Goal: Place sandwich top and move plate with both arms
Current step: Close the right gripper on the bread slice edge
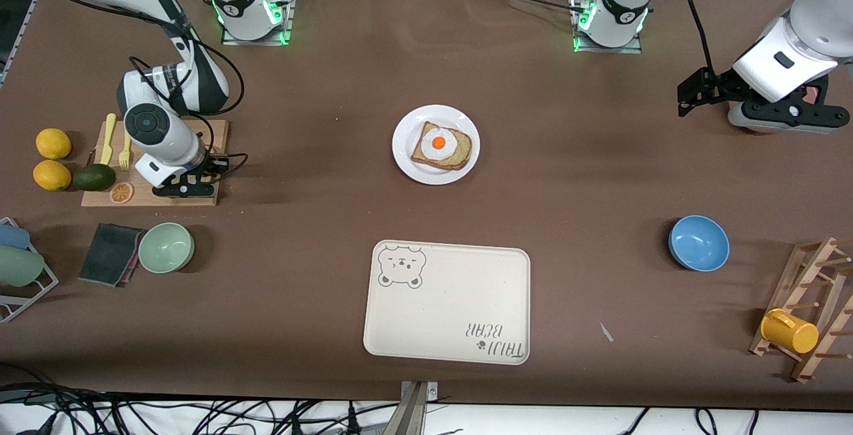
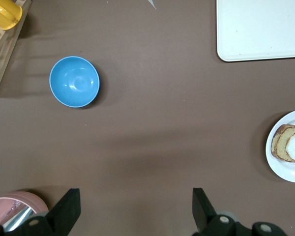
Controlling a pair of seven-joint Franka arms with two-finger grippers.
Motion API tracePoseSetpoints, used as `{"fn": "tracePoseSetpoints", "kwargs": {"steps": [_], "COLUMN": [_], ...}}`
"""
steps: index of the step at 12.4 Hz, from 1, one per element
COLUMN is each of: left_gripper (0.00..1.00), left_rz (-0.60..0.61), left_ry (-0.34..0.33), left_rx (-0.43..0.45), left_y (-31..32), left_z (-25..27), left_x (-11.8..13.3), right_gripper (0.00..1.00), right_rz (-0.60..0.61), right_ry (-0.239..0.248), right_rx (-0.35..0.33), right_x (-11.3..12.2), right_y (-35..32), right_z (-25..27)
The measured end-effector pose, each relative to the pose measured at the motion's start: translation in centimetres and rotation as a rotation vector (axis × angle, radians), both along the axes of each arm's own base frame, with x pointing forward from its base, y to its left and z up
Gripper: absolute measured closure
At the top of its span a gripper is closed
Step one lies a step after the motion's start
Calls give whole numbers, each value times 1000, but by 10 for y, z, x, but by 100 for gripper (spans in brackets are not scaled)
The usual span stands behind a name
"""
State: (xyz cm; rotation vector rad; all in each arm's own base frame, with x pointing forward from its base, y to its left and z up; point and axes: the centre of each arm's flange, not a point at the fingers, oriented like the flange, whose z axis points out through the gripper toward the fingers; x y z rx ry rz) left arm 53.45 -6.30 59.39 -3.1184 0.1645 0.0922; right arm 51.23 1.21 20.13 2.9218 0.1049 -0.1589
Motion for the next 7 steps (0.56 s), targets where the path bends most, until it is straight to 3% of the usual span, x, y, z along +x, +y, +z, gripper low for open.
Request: {"fn": "tracePoseSetpoints", "kwargs": {"steps": [1, 7], "left_gripper": [0, 0], "left_rz": [0, 1], "left_ry": [0, 1], "left_rx": [0, 0], "left_y": [0, 1], "left_z": [0, 0], "left_x": [0, 0], "right_gripper": [94, 94], "right_rz": [0, 0], "right_ry": [0, -3], "right_rx": [0, 0], "right_x": [0, 1], "right_y": [0, 0], "right_z": [0, 2]}}
